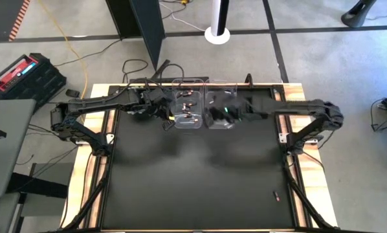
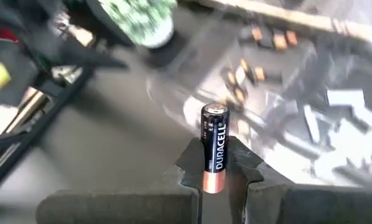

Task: Sort batteries
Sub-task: Put the black battery into the left transparent bin

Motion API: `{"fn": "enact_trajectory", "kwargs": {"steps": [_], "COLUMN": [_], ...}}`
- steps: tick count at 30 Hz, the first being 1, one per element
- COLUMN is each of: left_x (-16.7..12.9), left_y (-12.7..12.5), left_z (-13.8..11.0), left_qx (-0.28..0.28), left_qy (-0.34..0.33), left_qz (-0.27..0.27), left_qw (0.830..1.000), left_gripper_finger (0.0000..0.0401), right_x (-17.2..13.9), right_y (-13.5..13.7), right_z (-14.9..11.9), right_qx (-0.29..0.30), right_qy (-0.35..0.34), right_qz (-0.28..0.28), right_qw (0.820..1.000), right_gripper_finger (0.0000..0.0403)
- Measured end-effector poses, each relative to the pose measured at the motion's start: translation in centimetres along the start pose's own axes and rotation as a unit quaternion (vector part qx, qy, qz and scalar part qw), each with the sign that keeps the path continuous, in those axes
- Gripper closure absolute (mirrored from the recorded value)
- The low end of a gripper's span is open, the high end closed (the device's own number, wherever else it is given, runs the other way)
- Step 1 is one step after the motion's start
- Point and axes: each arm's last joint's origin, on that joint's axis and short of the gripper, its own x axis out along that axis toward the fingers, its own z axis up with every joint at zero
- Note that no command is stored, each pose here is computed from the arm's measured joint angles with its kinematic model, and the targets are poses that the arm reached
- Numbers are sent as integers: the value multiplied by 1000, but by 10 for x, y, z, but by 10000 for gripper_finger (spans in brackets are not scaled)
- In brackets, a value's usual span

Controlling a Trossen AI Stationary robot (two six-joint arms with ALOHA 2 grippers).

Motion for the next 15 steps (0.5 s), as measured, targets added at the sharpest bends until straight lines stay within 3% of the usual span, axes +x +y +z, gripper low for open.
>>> {"fn": "enact_trajectory", "kwargs": {"steps": [4,8,15], "left_x": [0,-6,-46], "left_y": [0,1,8], "left_z": [0,3,3], "left_qx": [33,28,21], "left_qy": [-1,-25,-98], "left_qz": [0,-3,-9], "left_qw": [999,999,995], "left_gripper_finger": [281,281,281], "right_x": [15,37,98], "right_y": [2,-2,-17], "right_z": [42,74,96], "right_qx": [-47,-97,-162], "right_qy": [-7,5,81], "right_qz": [16,21,17], "right_qw": [999,995,983], "right_gripper_finger": [355,355,355]}}
